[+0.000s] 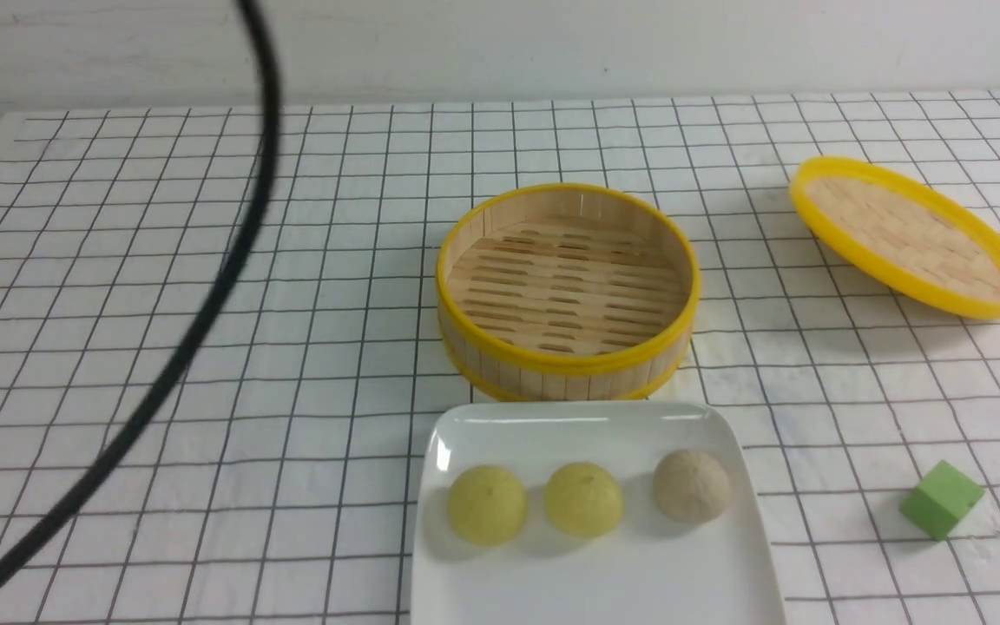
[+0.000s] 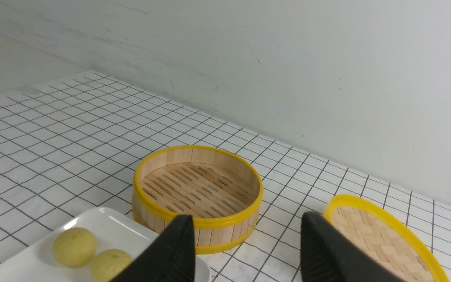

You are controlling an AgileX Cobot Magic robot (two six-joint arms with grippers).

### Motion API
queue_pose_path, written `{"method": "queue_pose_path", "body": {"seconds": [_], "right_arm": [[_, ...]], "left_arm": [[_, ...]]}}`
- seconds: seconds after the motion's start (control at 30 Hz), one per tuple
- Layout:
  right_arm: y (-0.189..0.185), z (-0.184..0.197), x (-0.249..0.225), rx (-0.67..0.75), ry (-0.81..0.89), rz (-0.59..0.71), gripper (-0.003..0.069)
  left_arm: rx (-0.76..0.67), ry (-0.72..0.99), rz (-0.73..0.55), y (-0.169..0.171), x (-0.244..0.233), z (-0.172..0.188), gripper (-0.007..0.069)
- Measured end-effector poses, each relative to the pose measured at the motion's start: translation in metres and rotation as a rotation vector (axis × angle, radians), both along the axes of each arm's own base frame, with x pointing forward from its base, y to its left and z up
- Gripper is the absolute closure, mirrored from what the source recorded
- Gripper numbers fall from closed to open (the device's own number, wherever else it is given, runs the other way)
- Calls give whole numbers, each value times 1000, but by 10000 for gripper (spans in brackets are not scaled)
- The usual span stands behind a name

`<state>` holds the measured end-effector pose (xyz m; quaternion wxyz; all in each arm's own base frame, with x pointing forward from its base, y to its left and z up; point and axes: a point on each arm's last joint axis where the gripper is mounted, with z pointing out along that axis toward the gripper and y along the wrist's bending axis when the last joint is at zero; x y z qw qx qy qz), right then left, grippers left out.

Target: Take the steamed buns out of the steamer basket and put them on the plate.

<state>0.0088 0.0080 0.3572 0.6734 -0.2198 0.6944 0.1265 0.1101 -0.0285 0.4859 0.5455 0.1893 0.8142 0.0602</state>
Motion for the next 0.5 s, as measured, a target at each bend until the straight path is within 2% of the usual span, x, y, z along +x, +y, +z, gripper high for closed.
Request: {"method": "queue_pose_path", "body": {"seconds": [0.2, 0.3, 0.5], "right_arm": [[0, 0, 0, 1, 1, 1, 281], [0, 0, 0, 2, 1, 1, 281], [2, 0, -1, 25, 13, 18, 281]], "left_arm": [[-18, -27, -24, 32, -50, 4, 339], [-89, -72, -85, 47, -82, 4, 339], [-207, -95, -191, 57, -117, -7, 339]]}}
